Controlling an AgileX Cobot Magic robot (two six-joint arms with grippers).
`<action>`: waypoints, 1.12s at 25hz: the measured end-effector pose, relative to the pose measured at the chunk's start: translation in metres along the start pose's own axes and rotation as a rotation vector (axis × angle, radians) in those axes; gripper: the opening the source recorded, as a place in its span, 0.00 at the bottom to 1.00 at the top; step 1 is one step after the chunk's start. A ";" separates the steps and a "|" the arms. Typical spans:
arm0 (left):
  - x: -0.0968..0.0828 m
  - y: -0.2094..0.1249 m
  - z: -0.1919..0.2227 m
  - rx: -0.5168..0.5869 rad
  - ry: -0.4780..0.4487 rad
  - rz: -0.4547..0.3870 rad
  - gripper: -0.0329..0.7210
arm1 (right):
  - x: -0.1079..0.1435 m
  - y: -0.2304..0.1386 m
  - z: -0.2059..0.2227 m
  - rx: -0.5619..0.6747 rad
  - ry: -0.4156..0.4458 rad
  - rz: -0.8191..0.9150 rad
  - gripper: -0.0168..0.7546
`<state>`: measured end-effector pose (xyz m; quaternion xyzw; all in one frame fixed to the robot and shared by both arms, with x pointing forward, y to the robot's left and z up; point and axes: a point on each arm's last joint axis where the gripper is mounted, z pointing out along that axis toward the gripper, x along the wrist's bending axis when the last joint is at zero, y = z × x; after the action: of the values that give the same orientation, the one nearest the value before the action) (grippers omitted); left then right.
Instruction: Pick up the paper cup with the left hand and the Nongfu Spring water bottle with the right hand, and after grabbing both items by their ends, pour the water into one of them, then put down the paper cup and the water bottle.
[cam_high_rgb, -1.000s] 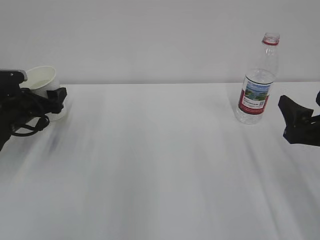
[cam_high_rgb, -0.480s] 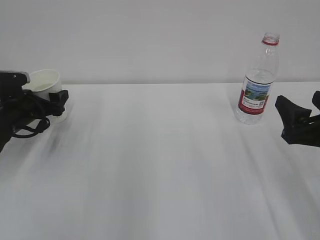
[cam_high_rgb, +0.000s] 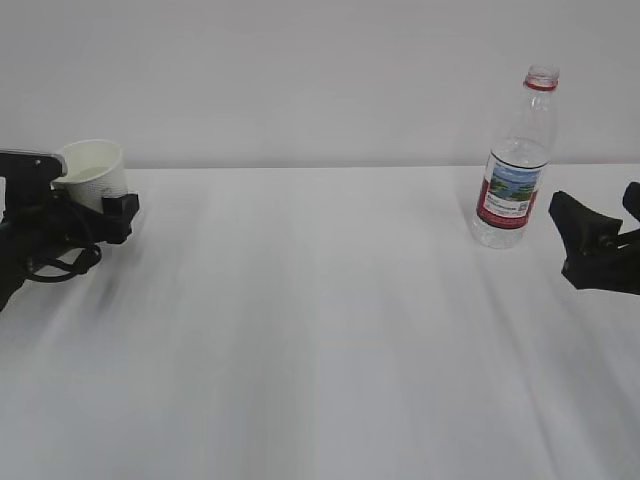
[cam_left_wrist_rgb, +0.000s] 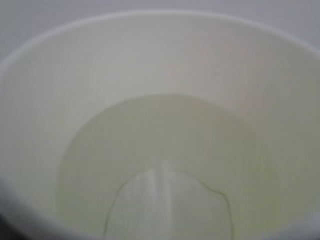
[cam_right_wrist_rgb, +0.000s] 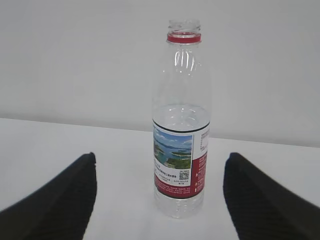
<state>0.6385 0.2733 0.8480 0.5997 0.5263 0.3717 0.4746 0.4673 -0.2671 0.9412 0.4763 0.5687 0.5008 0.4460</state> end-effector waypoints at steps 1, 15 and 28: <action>0.000 -0.001 0.000 0.002 0.000 -0.014 0.92 | 0.000 0.000 0.000 0.000 0.000 0.000 0.79; 0.000 -0.002 0.000 0.008 -0.001 -0.094 0.91 | 0.000 0.000 0.000 0.000 0.000 0.002 0.79; -0.005 -0.022 -0.025 0.023 -0.014 -0.081 0.88 | 0.000 0.000 0.000 0.000 0.001 0.002 0.79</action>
<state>0.6079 0.2732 0.8338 0.5858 0.5512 0.3418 0.4860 0.4673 -0.2671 0.9412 0.4766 0.5684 0.5013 0.4454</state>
